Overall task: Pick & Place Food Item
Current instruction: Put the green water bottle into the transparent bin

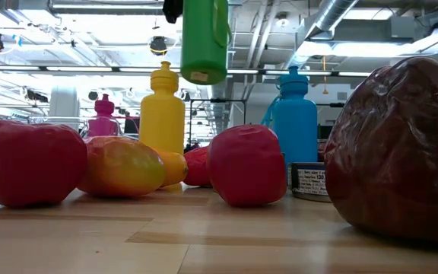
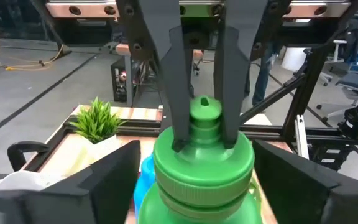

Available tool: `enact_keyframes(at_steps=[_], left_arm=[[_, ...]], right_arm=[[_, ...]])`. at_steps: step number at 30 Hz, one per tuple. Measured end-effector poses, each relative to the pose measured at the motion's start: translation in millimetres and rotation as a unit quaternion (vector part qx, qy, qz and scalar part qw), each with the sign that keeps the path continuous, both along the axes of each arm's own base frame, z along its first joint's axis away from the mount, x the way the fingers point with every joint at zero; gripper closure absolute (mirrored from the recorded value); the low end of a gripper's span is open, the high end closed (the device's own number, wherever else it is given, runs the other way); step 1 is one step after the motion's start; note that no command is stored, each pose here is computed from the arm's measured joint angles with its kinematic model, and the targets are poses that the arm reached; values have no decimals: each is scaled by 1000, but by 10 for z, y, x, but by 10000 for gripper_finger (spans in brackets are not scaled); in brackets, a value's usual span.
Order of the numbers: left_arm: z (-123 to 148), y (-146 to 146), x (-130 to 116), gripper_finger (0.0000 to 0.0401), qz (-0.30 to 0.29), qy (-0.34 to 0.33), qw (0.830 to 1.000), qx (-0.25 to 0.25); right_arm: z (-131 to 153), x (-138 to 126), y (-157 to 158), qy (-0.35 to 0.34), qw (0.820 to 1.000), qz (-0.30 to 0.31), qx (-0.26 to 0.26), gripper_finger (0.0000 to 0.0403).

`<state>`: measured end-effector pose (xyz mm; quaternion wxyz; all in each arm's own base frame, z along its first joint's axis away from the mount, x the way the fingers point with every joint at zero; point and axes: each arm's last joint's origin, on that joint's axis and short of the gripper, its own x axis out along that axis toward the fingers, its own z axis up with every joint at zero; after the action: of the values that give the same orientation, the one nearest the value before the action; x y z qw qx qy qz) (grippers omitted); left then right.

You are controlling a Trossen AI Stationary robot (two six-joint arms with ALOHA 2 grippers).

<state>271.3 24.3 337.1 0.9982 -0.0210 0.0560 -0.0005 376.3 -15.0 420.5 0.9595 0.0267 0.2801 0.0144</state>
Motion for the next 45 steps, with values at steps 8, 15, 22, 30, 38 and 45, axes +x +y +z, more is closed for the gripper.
enact_keyframes(at_steps=[8, 15, 22, 30, 38, 45], left_arm=[[0, -1, 0, 196, 0, 0, 1000, 0], [2, 1, 0, 194, 1, -1, 1000, 1], [102, 12, -122, 198, 40, -16, 999, 19], [258, 87, -492, 198, 229, 6, 970, 77], [259, 191, -878, 197, 462, 43, 880, 102], [-116, 249, -877, 197, 522, 29, 847, 101]], right_arm=[[-1, 0, 0, 0, 1000, 0, 0, 353], [1, 2, 0, -2, 1000, 1, -2, 328], [275, -234, -21, -50, 999, -4, -13, 221], [759, -812, 10, -127, 988, -72, -51, 166], [971, -1161, 141, -164, 980, -88, -66, 189], [956, -1147, 231, -160, 982, -70, -66, 209]])
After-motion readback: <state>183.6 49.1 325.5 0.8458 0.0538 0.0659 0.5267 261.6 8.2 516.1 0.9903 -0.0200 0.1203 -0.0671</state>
